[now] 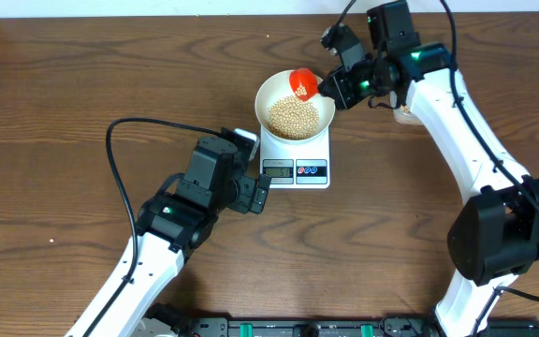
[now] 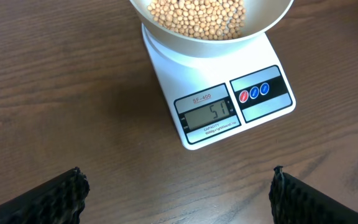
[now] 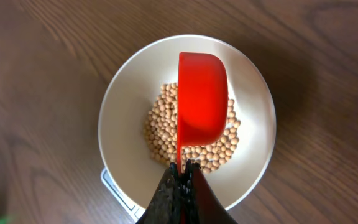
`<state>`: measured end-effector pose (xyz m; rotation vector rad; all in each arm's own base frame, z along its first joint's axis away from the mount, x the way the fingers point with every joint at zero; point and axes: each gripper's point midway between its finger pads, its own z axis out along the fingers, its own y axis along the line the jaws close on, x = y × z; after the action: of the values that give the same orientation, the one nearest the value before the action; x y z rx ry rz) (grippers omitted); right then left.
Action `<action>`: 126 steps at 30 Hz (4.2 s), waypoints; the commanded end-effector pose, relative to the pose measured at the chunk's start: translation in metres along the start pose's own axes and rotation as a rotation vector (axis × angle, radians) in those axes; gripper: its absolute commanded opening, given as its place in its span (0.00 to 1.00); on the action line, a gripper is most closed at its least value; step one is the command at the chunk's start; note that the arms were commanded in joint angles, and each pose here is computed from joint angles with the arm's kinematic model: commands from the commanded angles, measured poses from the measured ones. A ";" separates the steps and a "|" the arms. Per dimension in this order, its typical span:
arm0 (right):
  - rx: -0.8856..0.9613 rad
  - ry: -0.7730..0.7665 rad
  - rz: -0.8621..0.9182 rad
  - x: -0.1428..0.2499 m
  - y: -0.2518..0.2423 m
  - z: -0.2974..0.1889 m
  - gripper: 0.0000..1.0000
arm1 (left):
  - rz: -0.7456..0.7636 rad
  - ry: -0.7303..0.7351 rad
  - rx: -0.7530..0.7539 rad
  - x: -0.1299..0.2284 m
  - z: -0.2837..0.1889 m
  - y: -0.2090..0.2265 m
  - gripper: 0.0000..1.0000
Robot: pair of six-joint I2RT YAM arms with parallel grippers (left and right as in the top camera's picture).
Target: Scoop item into bowl and weigh 50g on scale
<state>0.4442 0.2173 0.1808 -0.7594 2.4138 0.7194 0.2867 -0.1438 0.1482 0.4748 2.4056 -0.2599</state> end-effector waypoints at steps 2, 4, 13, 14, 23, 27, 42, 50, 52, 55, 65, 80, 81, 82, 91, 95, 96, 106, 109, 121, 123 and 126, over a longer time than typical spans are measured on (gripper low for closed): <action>-0.081 -0.074 -0.009 -0.019 0.018 -0.022 0.01 | -0.015 0.009 0.002 0.002 0.001 -0.001 0.95; -0.088 -0.077 -0.006 -0.020 0.018 -0.024 0.01 | -0.015 0.009 0.002 0.002 0.001 -0.001 0.95; -0.091 -0.080 0.005 -0.020 0.016 -0.025 0.01 | -0.015 0.009 0.002 0.002 0.001 -0.001 0.95; -0.091 -0.080 0.005 -0.020 0.016 -0.025 0.01 | -0.015 0.009 0.002 0.002 0.001 -0.001 0.95; -0.091 -0.080 0.005 -0.020 0.016 -0.025 0.01 | -0.015 0.009 0.002 0.002 0.001 -0.001 0.95; -0.091 -0.081 0.007 -0.020 0.016 -0.025 0.01 | -0.015 0.009 0.002 0.002 0.001 -0.001 0.96; -0.168 -0.246 0.144 -0.023 -0.038 -0.109 0.01 | -0.015 0.009 0.002 0.002 0.001 -0.001 0.96; 0.098 -0.234 0.321 0.022 -0.114 -0.169 0.01 | -0.015 0.009 0.002 0.002 0.001 -0.001 0.95; 0.197 -0.180 0.372 0.040 -0.132 -0.173 0.01 | -0.015 0.009 0.002 0.002 0.001 -0.001 0.95; 0.347 -0.072 0.412 0.065 -0.149 -0.174 0.01 | -0.015 0.009 0.002 0.002 0.001 -0.001 0.95; 0.759 0.155 0.380 0.092 -0.171 -0.181 0.01 | -0.015 0.009 0.002 0.002 0.001 -0.001 0.95; 1.136 0.307 0.128 0.070 -0.149 -0.187 0.01 | -0.015 0.009 0.002 0.002 0.001 -0.001 0.95; 1.150 0.309 0.121 0.068 -0.148 -0.188 0.01 | -0.015 0.009 0.002 0.002 0.001 -0.001 0.95; 1.165 0.312 0.111 0.067 -0.146 -0.189 0.01 | -0.015 0.009 0.002 0.002 0.001 -0.001 0.95; 0.829 0.107 0.056 0.025 -0.111 -0.145 0.01 | -0.015 0.009 0.002 0.002 0.001 -0.001 0.95; 0.545 -0.106 -0.019 -0.024 -0.065 -0.131 0.01 | -0.015 0.009 0.002 0.002 0.001 -0.001 0.95; 0.472 -0.148 -0.039 -0.033 -0.053 -0.128 0.01 | -0.015 0.009 0.002 0.002 0.001 -0.001 0.95; 0.044 -0.120 -0.123 -0.034 0.016 -0.057 0.01 | -0.015 0.009 0.002 0.002 0.001 -0.001 0.95; 0.017 -0.066 -0.116 -0.023 0.021 -0.039 0.01 | -0.015 0.009 0.002 0.002 0.001 -0.001 0.95; 0.080 0.076 -0.236 0.001 0.029 -0.005 0.01 | -0.015 0.009 0.002 0.002 0.001 -0.001 0.95; 0.108 0.103 -0.264 0.005 0.027 0.005 0.01 | -0.015 0.009 0.002 0.002 0.001 -0.001 0.95; 0.180 0.152 -0.298 0.012 0.021 0.020 0.01 | -0.015 0.009 0.002 0.002 0.001 -0.001 0.95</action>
<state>0.4212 0.2382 0.1850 -1.0305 2.3743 0.4862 0.2867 -0.1438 0.1482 0.4748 2.4056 -0.2599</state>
